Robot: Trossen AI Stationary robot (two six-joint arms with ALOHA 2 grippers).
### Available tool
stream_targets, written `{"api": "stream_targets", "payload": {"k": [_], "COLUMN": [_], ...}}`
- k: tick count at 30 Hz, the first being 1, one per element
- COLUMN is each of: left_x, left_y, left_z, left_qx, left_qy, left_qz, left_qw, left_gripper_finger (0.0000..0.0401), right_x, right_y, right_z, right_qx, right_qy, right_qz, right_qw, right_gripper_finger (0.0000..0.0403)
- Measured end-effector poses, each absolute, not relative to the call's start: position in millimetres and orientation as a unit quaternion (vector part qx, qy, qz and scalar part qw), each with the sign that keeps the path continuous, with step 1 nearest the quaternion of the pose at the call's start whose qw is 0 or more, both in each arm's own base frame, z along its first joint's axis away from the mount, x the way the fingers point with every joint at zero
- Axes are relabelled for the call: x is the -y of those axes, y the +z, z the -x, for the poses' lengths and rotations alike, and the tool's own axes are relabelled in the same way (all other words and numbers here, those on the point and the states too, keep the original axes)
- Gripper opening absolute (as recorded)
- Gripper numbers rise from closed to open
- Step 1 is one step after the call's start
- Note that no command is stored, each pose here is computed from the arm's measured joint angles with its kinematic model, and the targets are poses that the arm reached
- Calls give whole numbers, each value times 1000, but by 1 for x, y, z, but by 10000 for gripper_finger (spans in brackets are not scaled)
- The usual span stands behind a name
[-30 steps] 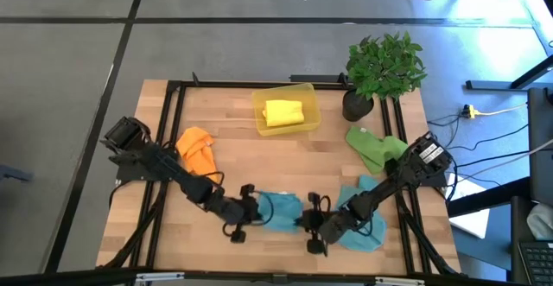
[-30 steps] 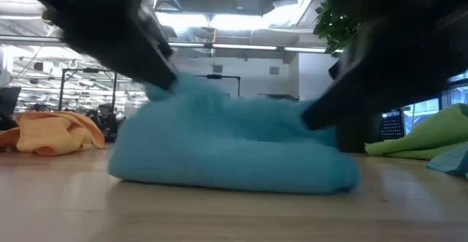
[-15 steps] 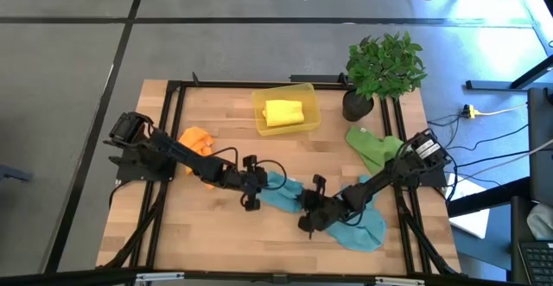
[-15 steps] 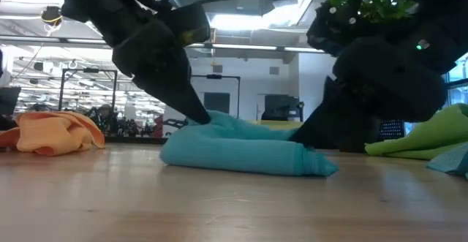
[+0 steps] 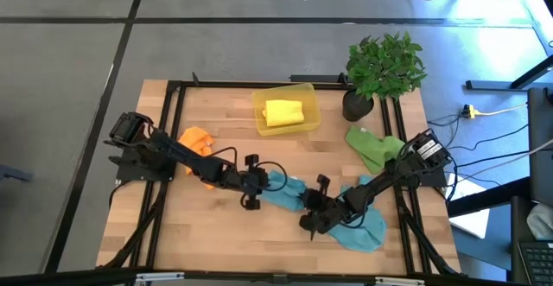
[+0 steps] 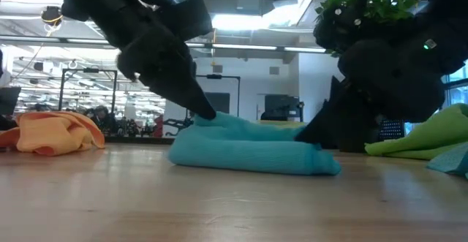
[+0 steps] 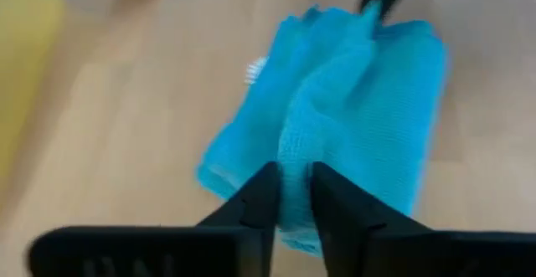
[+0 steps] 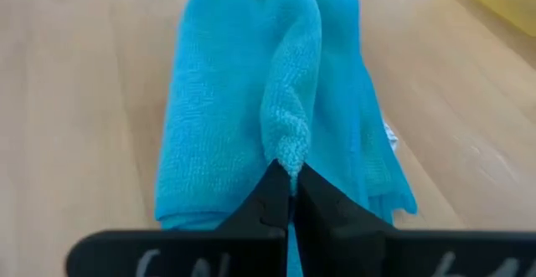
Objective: Fold microfiber towels
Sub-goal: Fold the left blue microfiber towel
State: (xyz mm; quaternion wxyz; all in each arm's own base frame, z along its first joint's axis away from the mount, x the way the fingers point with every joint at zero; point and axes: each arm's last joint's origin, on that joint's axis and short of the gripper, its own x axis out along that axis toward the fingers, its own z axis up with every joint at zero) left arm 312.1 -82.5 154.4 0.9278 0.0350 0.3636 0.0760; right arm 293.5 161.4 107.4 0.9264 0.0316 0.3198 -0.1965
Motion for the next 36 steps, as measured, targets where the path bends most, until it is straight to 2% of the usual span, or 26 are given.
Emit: {"api": "stream_targets", "payload": {"k": [4, 8, 23, 26, 33, 36], "left_x": [80, 81, 110, 115, 117, 113], "left_y": [155, 155, 156, 156, 159, 157], "left_z": [-312, -312, -302, -300, -305, -309], "left_qx": [-355, -356, -343, -343, -317, -310], "left_qy": [111, 110, 94, 85, 81, 86], "left_qz": [-50, -52, -63, -54, -41, -41], "left_qw": [927, 927, 932, 934, 944, 946], "left_gripper_finger": [112, 134, 141, 144, 164, 165], "right_x": [-156, -154, -129, -127, -128, -127], "right_y": [107, 111, 104, 102, 106, 113], "right_z": [-294, -294, -287, -285, -288, -288], "right_qx": [-307, -284, -289, -297, -299, -295], "right_qy": [-231, -257, -336, -335, -332, -342], "right_qz": [-37, -25, -22, -4, 41, 56], "right_qw": [922, 923, 896, 894, 894, 891], "right_gripper_finger": [6, 7, 13, 37, 134, 164]}}
